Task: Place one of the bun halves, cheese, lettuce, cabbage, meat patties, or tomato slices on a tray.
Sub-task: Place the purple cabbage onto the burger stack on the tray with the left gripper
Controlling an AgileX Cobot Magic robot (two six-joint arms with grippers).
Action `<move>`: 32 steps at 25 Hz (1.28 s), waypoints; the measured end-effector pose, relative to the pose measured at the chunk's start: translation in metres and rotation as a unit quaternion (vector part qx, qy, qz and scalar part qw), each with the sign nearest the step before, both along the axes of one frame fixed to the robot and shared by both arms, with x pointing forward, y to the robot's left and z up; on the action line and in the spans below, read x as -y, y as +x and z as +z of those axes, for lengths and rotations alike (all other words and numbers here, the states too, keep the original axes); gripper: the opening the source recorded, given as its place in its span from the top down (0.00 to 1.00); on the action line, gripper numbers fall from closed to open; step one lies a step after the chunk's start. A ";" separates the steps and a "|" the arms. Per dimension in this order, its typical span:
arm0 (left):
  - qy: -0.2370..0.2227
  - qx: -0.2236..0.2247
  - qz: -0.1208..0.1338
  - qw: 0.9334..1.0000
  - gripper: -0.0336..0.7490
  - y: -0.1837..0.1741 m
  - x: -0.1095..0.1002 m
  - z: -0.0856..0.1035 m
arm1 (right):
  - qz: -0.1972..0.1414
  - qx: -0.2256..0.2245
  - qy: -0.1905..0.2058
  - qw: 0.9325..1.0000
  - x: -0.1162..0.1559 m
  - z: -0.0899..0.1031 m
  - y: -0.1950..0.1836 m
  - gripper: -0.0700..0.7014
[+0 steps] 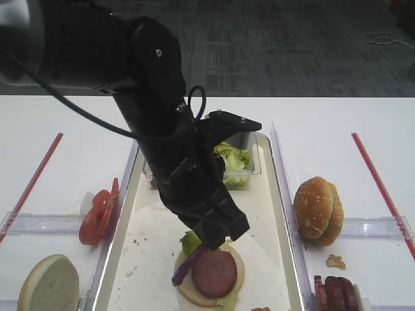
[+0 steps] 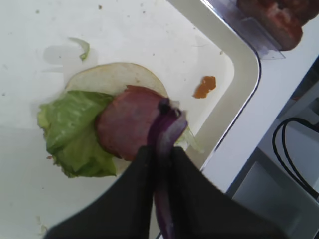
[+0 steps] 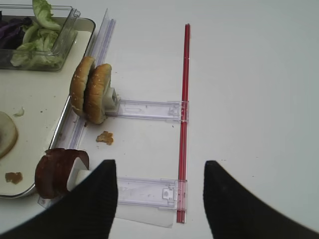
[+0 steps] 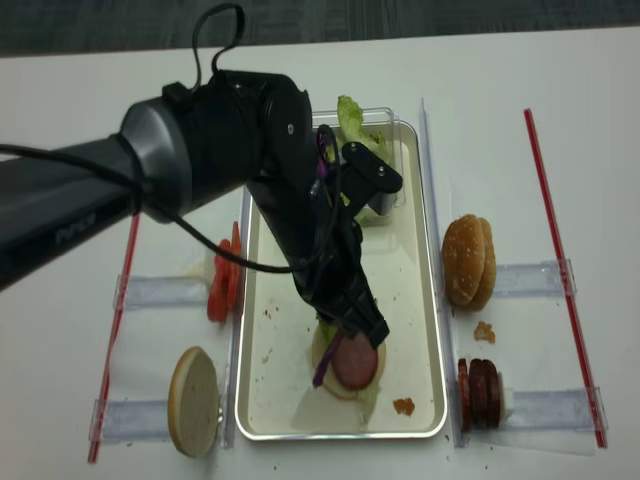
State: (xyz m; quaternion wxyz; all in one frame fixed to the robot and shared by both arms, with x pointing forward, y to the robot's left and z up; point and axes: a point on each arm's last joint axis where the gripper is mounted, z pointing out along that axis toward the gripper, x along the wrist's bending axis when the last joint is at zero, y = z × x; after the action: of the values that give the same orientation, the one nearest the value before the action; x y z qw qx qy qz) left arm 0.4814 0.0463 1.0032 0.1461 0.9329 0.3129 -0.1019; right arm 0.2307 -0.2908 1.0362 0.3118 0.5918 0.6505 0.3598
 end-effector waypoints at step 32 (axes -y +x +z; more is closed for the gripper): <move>0.023 0.034 -0.063 0.997 0.88 0.008 0.024 -0.038 | -0.001 0.000 0.002 1.000 0.000 0.000 0.000 0.38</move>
State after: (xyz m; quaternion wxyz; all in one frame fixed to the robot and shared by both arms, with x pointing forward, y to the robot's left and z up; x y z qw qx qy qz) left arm 0.4894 0.0221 0.9651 0.1284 0.9568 0.2506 -0.0718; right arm 0.2307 -0.2908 1.0362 0.3111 0.5929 0.6495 0.3603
